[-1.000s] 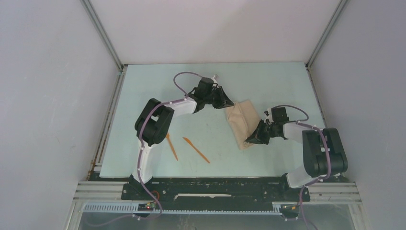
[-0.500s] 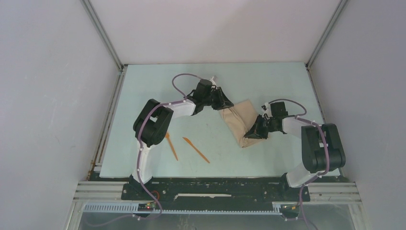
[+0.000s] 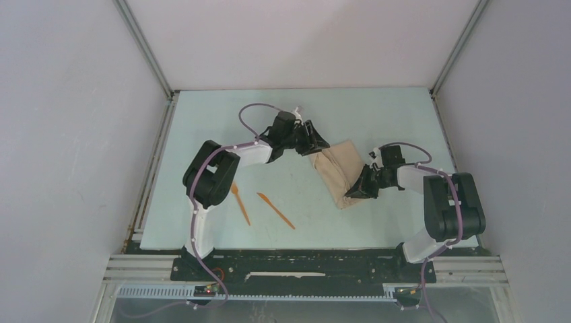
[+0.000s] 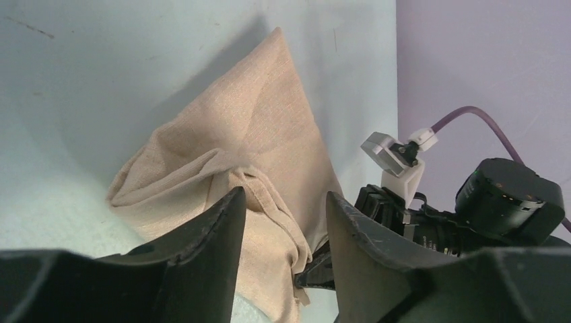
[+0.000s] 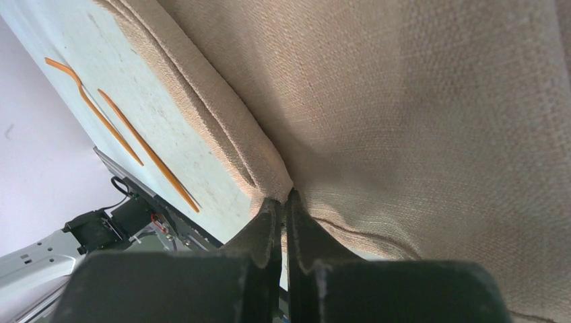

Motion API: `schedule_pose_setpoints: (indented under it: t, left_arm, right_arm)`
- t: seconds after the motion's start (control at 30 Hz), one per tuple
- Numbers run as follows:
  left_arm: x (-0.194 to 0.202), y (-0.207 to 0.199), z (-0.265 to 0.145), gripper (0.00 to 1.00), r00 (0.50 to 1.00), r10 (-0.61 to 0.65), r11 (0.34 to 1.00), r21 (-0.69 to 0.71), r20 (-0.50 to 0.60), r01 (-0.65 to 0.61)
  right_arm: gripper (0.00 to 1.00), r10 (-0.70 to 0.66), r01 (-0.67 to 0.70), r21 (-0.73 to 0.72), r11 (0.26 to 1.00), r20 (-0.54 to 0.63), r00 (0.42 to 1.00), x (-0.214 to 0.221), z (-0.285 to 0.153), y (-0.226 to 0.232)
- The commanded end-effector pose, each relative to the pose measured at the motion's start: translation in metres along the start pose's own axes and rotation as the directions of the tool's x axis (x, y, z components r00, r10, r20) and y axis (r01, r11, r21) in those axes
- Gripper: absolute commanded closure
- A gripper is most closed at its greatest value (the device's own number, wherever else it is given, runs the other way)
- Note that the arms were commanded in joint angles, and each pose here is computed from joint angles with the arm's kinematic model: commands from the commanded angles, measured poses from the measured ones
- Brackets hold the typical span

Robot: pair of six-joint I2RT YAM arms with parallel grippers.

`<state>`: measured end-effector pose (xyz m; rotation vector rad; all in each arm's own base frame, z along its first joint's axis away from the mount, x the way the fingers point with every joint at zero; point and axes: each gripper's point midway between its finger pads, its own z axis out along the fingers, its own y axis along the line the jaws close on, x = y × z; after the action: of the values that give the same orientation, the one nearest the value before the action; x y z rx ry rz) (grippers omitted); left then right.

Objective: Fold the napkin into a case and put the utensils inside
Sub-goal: Smooth out the 2/3-rectangle-folded napkin at the center of the board.

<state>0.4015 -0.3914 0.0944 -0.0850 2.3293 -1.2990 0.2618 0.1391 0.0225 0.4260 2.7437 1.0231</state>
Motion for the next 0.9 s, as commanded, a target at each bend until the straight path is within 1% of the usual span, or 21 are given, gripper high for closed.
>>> schedule_pose_setpoints:
  t: [0.0, 0.13, 0.2, 0.23, 0.47, 0.7, 0.77, 0.87]
  left_arm:
    - [-0.018, -0.037, -0.019, 0.43, 0.998, 0.045, 0.995, 0.086, 0.053, -0.05]
    - [-0.022, -0.044, -0.024, 0.37, 0.996, 0.057, 0.993, 0.102, 0.067, -0.064]
    - [-0.022, -0.047, -0.025, 0.36, 0.996, 0.057, 0.991, 0.113, 0.067, -0.064]
    - [-0.022, -0.046, -0.025, 0.37, 0.996, 0.053, 0.992, 0.114, 0.065, -0.06]
    - [-0.012, -0.039, -0.007, 0.66, 1.0, -0.017, 0.988, 0.154, 0.023, 0.013]
    - [-0.012, -0.034, 0.006, 0.79, 0.999, -0.037, 0.987, 0.159, 0.011, 0.035]
    - [-0.011, -0.03, 0.006, 0.85, 0.999, -0.039, 0.988, 0.152, 0.012, 0.037]
    - [-0.01, -0.025, 0.009, 0.85, 0.999, -0.04, 0.989, 0.146, 0.014, 0.037]
  right_arm:
    - [1.0, 0.013, -0.013, 0.022, 1.0, -0.009, 1.0, 0.008, 0.001, -0.009]
    - [1.0, 0.017, -0.016, 0.026, 1.0, -0.009, 1.0, 0.009, 0.002, -0.01]
    - [1.0, 0.019, -0.019, 0.024, 1.0, -0.01, 1.0, 0.009, 0.002, -0.01]
    - [1.0, 0.022, -0.021, 0.024, 0.999, -0.009, 1.0, 0.009, 0.002, -0.01]
    - [1.0, 0.022, -0.022, 0.019, 1.0, -0.001, 1.0, 0.008, 0.002, -0.009]
    - [1.0, 0.021, -0.021, 0.016, 1.0, 0.004, 1.0, 0.007, 0.001, -0.009]
    - [1.0, 0.022, -0.022, 0.018, 1.0, 0.004, 1.0, 0.007, 0.0, -0.009]
    - [1.0, 0.021, -0.021, 0.015, 1.0, 0.006, 1.0, 0.007, 0.0, -0.008]
